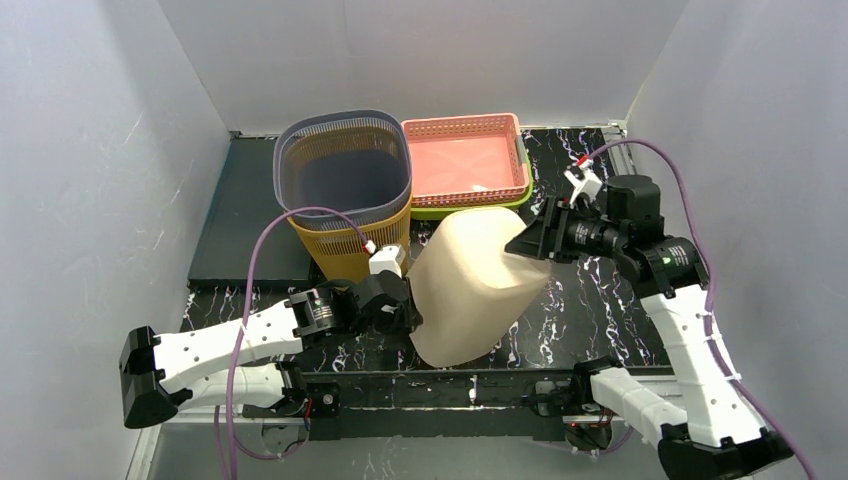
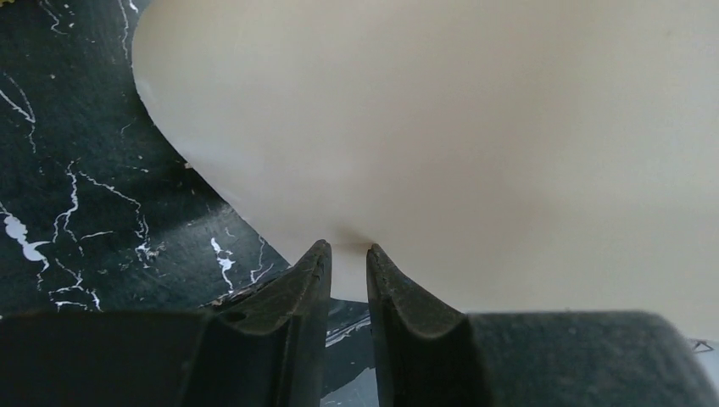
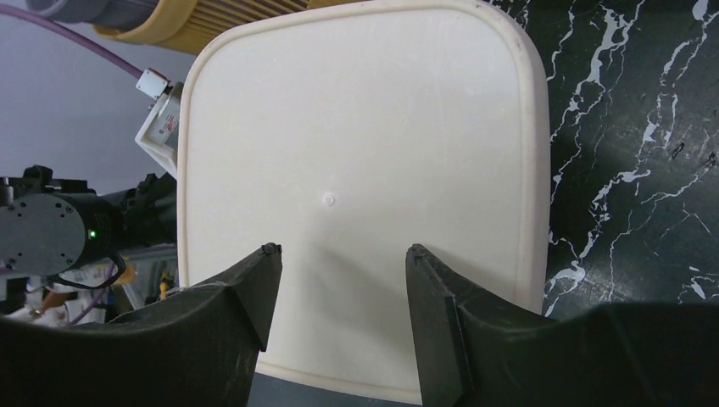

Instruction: Turn the large container upside down

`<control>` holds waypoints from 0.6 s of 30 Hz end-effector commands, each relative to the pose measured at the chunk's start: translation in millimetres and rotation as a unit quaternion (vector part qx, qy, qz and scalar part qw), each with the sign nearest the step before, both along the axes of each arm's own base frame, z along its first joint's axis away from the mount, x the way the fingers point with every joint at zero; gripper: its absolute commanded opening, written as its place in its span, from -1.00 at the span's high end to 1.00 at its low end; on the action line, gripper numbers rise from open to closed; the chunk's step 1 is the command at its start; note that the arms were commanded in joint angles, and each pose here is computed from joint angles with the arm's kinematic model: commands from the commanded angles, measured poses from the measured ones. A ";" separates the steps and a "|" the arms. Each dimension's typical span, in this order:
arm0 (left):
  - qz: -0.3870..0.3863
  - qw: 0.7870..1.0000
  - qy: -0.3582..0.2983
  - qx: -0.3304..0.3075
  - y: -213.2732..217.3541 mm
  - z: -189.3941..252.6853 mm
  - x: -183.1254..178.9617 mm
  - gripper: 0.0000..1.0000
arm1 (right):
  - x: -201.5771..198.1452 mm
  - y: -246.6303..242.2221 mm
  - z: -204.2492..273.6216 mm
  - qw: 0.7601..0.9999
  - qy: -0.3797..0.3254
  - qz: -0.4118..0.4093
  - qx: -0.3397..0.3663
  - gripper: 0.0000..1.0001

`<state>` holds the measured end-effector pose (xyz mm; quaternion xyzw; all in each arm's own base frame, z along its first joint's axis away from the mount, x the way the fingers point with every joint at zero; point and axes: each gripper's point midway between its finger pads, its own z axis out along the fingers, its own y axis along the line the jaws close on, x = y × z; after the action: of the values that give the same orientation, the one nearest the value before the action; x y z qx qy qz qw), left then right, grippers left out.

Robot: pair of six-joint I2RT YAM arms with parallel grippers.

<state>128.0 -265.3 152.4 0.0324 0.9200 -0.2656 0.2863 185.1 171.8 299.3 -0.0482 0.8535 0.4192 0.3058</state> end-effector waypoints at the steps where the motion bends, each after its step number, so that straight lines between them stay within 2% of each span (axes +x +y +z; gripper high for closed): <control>1: 0.026 1.000 -0.008 0.015 13.0 -3.5 4.6 0.56 | 0.5 10.5 -5.5 0.998 -0.004 0.003 -0.055 -0.29; 13: 0.050 0.998 -0.009 0.028 30.2 -9.7 4.4 0.54 | 0.0 52.2 -1.7 0.980 -0.078 0.034 -0.178 -0.38; 18: 0.056 0.998 -0.012 0.022 35.8 -6.5 3.6 0.53 | -7.0 72.2 3.2 0.970 -0.113 0.054 -0.209 -0.45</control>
<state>127.4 -242.5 142.5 0.0081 0.9263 -0.2379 0.2921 174.6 245.0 295.2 -0.1875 0.8800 0.2913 0.3249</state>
